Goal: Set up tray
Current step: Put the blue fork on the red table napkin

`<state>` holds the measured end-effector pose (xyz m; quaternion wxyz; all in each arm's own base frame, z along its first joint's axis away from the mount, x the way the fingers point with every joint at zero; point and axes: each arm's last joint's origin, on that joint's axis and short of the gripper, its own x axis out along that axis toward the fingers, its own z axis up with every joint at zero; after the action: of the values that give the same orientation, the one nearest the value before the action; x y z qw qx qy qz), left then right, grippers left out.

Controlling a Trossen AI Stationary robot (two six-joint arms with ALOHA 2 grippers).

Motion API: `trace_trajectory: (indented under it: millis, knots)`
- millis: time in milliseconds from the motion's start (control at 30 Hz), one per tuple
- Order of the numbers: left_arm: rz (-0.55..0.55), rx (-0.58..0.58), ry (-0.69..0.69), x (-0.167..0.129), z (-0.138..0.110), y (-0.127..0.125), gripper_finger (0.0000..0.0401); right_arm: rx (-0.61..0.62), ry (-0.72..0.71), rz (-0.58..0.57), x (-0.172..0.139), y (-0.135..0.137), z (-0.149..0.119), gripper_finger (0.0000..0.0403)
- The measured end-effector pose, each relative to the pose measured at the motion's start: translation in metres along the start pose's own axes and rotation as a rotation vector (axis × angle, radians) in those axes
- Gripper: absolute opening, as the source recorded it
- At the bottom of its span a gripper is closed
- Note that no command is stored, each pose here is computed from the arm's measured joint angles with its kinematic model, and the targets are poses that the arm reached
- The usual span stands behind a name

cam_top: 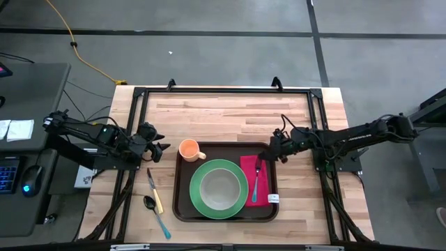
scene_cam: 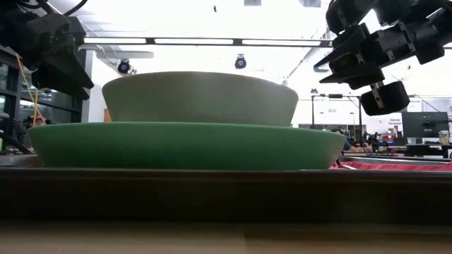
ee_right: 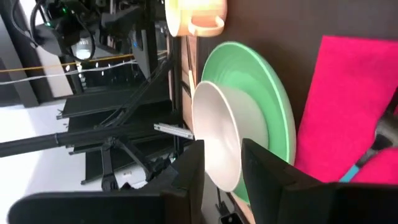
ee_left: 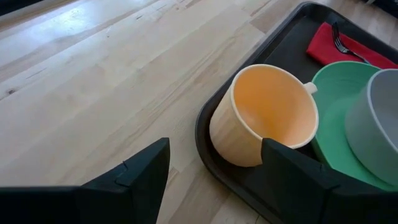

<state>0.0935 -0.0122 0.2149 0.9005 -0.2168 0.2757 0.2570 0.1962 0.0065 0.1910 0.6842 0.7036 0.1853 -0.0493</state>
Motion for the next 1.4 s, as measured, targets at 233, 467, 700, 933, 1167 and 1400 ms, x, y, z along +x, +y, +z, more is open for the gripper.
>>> trace_trajectory:
  millis: [233,467,700,933,1167,1400]
  knots:
    - [0.0,0.0,0.0,0.0,0.0,0.0,0.0281,-0.059,-0.035,-0.03,0.0,-0.003,0.001,0.0084]
    - [0.0,0.0,0.0,0.0,0.0,0.0,0.0284,-0.101,-0.042,-0.08,0.0,-0.008,0.001,0.0084]
    - [0.001,0.0,-0.001,0.0,0.0,0.0,0.028,-0.208,-0.038,-0.255,-0.001,0.008,-0.001,0.0084]
    - [0.001,0.0,-0.001,0.0,0.0,0.0,0.0284,-0.282,-0.003,-0.408,0.005,0.034,-0.007,0.0084]
    - [0.001,0.0,-0.001,0.0,0.0,0.0,0.028,-0.275,0.041,-0.46,0.025,0.036,-0.016,0.0084]
    - [0.001,0.0,-0.001,0.0,0.0,0.0,0.0284,-0.251,0.072,-0.564,0.041,0.037,-0.028,0.0084]
